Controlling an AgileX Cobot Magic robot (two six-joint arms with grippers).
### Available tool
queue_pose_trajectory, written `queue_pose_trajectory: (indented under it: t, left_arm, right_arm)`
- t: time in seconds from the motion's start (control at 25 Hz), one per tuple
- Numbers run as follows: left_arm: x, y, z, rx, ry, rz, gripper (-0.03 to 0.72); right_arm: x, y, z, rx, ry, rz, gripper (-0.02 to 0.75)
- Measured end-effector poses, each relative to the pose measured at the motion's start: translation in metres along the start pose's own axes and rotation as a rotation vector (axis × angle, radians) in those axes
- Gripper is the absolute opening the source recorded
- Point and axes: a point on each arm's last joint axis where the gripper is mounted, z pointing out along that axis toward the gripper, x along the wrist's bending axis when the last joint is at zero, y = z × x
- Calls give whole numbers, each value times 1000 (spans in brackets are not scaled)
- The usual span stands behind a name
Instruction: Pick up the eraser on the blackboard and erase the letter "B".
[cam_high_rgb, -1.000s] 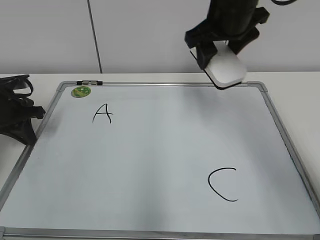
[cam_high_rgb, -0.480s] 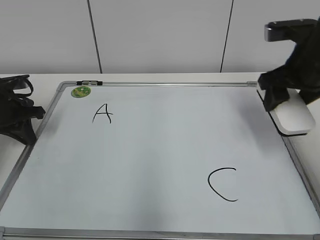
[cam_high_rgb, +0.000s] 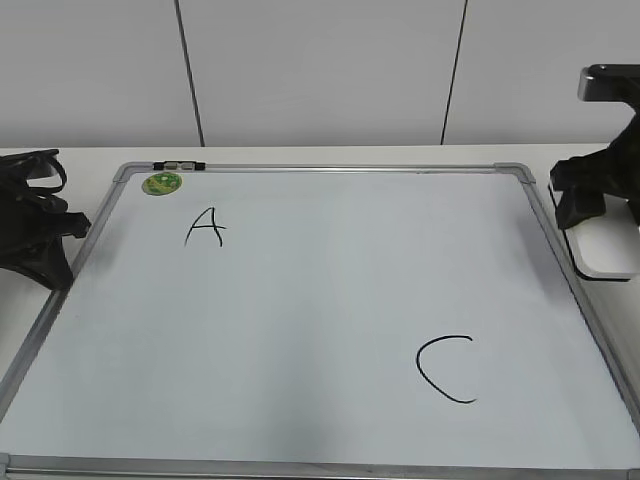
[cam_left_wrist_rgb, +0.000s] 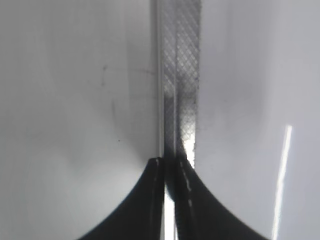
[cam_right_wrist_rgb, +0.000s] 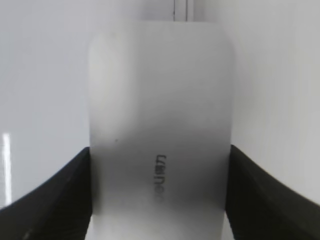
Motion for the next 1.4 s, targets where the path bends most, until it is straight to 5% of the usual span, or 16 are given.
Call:
queue_pose_trajectory:
  t: [1.4]
  left_arm:
    - [0, 0, 0, 0, 0, 0, 10]
  right_arm:
    - [4, 9, 66, 57, 18, -20, 545]
